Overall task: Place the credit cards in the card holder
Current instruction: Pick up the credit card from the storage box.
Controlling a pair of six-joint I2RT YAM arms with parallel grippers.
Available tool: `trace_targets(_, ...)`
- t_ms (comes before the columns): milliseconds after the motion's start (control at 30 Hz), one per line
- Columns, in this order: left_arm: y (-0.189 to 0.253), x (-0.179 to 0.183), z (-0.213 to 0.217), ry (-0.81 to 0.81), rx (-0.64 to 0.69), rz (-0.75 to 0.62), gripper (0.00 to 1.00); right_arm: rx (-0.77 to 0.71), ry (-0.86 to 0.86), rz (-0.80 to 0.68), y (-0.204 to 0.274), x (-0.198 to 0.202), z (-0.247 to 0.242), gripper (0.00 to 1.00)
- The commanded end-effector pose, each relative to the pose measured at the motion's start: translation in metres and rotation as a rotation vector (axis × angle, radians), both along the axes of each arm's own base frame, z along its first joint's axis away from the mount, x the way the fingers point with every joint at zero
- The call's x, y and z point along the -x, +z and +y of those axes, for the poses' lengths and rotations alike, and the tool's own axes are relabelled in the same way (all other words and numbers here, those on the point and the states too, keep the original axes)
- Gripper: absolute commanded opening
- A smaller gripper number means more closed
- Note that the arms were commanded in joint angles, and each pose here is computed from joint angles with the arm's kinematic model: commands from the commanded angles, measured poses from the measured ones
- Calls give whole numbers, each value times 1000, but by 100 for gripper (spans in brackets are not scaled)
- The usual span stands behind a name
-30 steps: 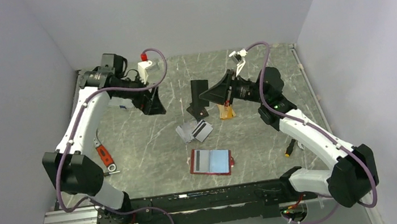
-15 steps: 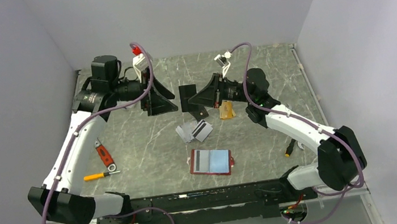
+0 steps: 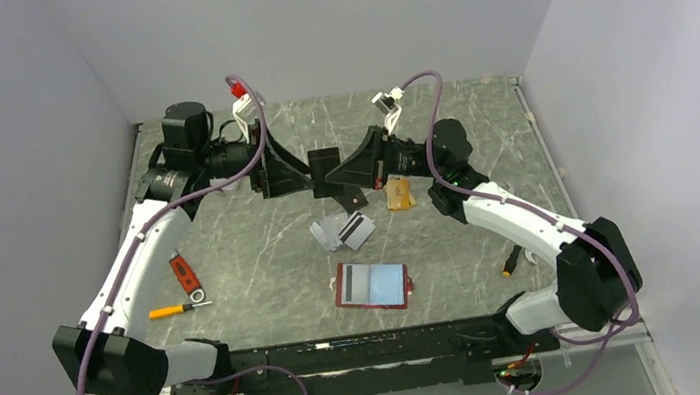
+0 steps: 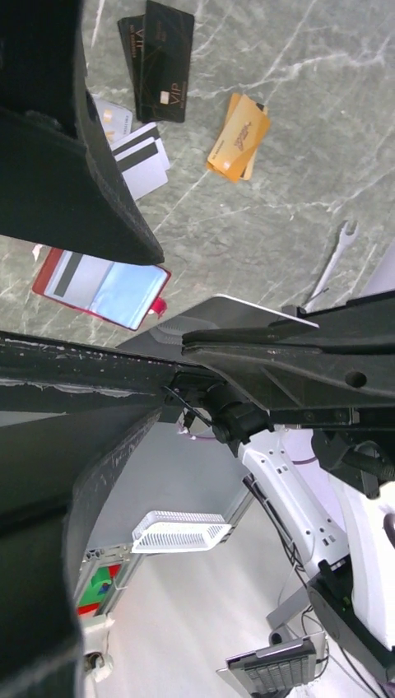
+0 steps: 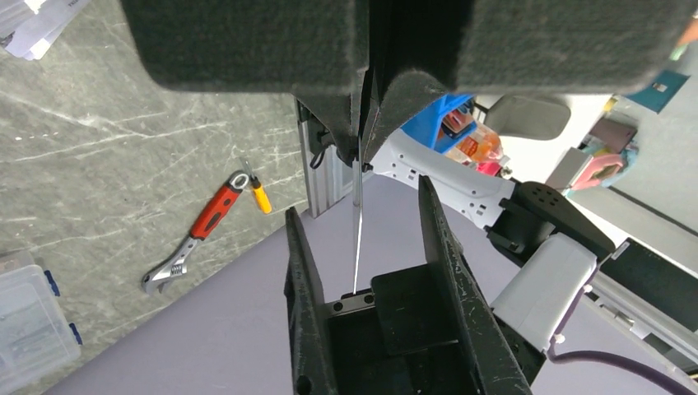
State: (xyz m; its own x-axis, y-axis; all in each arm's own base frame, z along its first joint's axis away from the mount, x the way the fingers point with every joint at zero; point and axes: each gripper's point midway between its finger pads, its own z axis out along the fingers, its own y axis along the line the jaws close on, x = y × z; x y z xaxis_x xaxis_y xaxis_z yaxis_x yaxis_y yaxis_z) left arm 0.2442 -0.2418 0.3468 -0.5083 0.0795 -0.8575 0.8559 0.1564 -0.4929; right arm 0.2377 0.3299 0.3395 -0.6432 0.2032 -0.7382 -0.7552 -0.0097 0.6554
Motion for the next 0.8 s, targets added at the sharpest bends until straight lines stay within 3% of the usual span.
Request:
trace_targets(0,21,4,-4,-59,65,-25,62,-47,32,-79,27,4,5,0)
trace_targets(133,25,2,-6,-84,78,-6,37,-39,41,-74,24,2,9,0)
trace_targets(267,26,0,-7,-91,84,-4,31,-37,43,-68,21,1,11,0)
trace_targets(467,29,-1,-8,-101,85,-6,0,-33,58,-63,19,1,13,0)
trace_targets(700,32,0,-8,-116,90,-7,0,0,75,-55,9,8,20,0)
trace_targets(767,33,-1,-8,-115,91,-5,4,18,82,-50,4,11,23,0)
